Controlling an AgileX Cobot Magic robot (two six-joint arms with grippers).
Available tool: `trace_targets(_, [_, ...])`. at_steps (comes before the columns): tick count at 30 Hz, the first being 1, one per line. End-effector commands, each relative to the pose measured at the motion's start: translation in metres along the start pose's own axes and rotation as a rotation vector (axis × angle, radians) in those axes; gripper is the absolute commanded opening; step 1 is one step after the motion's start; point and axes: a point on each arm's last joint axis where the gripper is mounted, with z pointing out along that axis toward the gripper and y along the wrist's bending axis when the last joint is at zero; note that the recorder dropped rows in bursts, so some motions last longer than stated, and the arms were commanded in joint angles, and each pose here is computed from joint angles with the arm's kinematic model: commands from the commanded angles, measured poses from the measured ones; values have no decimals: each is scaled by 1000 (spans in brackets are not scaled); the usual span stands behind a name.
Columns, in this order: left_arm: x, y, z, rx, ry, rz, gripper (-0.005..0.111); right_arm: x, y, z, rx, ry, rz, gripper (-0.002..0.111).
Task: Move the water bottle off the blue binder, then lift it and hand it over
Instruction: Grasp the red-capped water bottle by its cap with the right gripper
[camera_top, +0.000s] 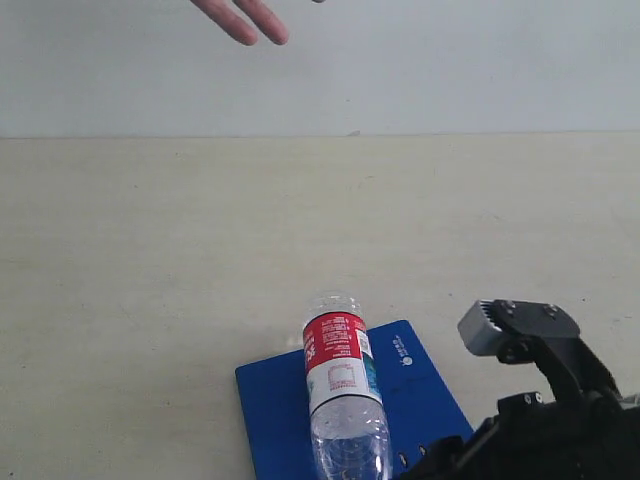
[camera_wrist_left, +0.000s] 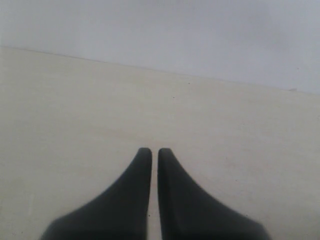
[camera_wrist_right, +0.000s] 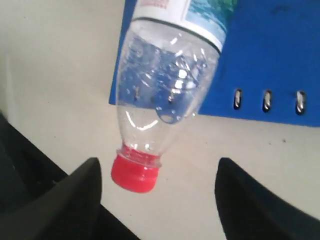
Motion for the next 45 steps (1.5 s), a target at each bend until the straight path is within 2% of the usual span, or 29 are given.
trace_targets(1, [-1, 0, 0, 6, -11, -15, 4, -14, 11, 1, -47, -25, -20, 59])
trace_targets(16, [-1, 0, 0, 6, -11, -15, 4, -9, 7, 23, -71, 103, 99, 59])
trace_targets(30, [-1, 0, 0, 6, -11, -15, 4, -5, -5, 53, -70, 176, 121, 59])
trace_targets(35, [-1, 0, 0, 6, -11, -15, 4, -10, -4, 63, -131, 124, 154, 59])
trace_targets(41, [-1, 0, 0, 6, -11, -15, 4, -7, -3, 68, -176, 165, 110, 59])
trace_targets(43, [-1, 0, 0, 6, -11, -15, 4, -6, -3, 68, -175, 166, 106, 52])
trace_targets(45, [-1, 0, 0, 6, -11, -15, 4, -6, -3, 68, -175, 166, 104, 39])
